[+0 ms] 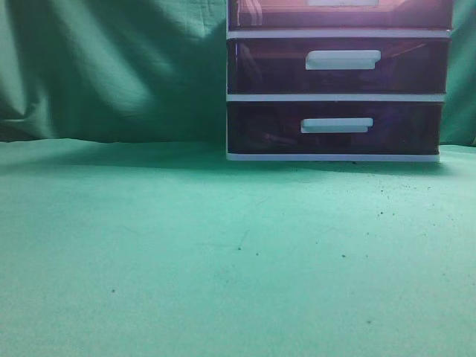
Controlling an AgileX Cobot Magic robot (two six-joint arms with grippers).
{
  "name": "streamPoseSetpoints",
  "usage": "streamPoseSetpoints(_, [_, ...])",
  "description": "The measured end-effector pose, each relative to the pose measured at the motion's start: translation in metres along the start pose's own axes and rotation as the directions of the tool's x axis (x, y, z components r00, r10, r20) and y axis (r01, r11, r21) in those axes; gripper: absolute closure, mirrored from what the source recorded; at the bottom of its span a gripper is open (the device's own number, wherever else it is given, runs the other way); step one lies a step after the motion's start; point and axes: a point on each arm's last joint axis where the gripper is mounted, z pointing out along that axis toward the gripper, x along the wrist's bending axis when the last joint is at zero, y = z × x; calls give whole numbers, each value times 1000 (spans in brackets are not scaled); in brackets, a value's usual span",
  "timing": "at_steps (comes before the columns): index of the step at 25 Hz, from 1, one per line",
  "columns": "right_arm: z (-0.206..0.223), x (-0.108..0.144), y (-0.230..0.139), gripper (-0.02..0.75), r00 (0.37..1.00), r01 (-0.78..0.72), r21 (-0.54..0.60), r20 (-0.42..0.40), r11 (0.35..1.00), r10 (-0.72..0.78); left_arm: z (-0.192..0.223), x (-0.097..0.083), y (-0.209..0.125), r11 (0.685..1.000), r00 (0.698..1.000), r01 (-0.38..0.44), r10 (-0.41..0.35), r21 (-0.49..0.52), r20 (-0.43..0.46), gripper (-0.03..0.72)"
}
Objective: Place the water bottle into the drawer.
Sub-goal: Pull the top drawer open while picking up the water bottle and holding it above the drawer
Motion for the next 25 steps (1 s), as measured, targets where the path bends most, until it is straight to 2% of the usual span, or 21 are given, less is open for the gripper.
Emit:
streamPoseSetpoints(19, [0, 0, 0, 738, 1000, 0, 0, 0, 1000, 0, 0, 0, 0, 1000, 1000, 0, 0, 0, 0, 688])
streamPoseSetpoints(21, [0, 0, 0, 738, 1000, 0, 0, 0, 1000, 0, 0, -1, 4, 998, 999, 50, -50, -44, 9, 688])
streamPoseSetpoints(22, [0, 0, 0, 738, 1000, 0, 0, 0, 1000, 0, 0, -1, 9, 986, 992, 128, -126, -106, 27, 688])
streamPoseSetpoints(23, [0, 0, 0, 738, 1000, 0, 0, 0, 1000, 0, -1, -1, 16, 959, 975, 222, -216, -174, 53, 688])
streamPoseSetpoints(25, [0, 0, 0, 738, 1000, 0, 0, 0, 1000, 0, -6, 3, 32, 848, 915, 403, -388, -346, 114, 688])
